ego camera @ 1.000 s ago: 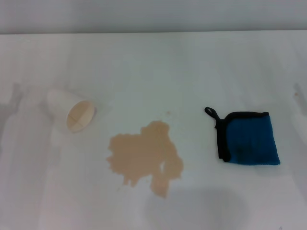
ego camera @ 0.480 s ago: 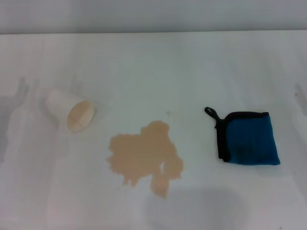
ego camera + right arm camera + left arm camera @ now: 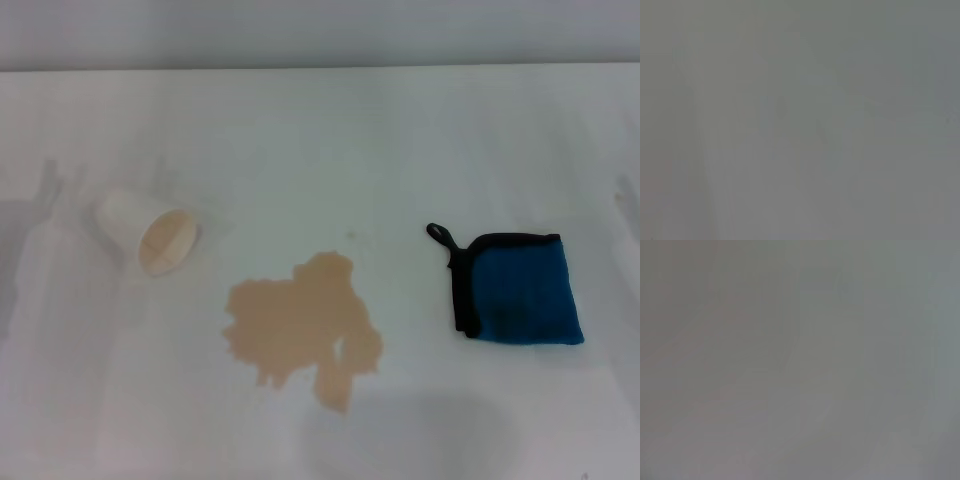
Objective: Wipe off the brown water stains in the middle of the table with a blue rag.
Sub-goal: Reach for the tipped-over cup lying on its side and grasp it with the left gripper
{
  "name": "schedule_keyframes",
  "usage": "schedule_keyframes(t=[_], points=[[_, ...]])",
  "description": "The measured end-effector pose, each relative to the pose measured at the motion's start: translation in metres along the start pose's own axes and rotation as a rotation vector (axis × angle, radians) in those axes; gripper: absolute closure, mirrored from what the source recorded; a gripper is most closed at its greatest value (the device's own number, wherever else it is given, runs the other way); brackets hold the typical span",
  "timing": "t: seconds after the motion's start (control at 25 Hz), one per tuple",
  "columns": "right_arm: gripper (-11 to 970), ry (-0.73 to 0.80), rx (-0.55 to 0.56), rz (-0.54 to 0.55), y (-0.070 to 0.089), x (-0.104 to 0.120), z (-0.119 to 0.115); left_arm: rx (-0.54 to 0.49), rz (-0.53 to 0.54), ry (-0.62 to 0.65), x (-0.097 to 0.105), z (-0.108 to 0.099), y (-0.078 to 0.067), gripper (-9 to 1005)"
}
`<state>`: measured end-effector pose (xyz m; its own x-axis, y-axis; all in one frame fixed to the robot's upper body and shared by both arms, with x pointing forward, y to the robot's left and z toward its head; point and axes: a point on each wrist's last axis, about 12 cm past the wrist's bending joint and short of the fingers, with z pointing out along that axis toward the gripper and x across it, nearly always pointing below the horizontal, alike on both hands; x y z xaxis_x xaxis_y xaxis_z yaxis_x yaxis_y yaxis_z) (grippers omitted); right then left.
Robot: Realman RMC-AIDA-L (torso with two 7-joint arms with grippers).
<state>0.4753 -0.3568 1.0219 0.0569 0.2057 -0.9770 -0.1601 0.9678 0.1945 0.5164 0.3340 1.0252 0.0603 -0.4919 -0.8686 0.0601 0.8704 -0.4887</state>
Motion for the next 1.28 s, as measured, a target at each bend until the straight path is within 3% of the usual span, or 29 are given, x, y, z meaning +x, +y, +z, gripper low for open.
schedule_keyframes(t=[0.28,0.4,0.56,0.72,0.84,1.12,1.2,1.28], points=[[232,-0.007,-0.004,0.001,0.001,-0.001,0.003,0.046,0.041,0.005,-0.007,0.005,0.000,135],[232,-0.008,-0.006,0.001,0.001,-0.001,0.003,0.125,0.074,0.014,-0.017,0.015,-0.004,134],[232,-0.014,-0.005,0.002,0.001,-0.002,0.005,0.200,0.035,0.058,-0.035,0.035,-0.006,134],[232,-0.028,0.002,0.005,0.001,-0.004,0.006,0.262,-0.036,0.206,-0.059,0.063,-0.006,134],[232,-0.037,0.006,0.001,0.000,-0.006,0.006,0.332,-0.020,0.342,-0.076,0.082,-0.012,134],[232,-0.073,0.041,0.000,-0.006,-0.011,0.007,0.449,0.143,0.599,-0.105,0.102,-0.031,135],[233,-0.081,0.049,0.001,-0.007,-0.012,0.007,0.479,0.227,0.671,-0.110,0.105,-0.036,135],[233,-0.089,0.052,0.002,-0.007,-0.013,0.008,0.527,0.376,0.724,-0.119,0.107,-0.044,135]])
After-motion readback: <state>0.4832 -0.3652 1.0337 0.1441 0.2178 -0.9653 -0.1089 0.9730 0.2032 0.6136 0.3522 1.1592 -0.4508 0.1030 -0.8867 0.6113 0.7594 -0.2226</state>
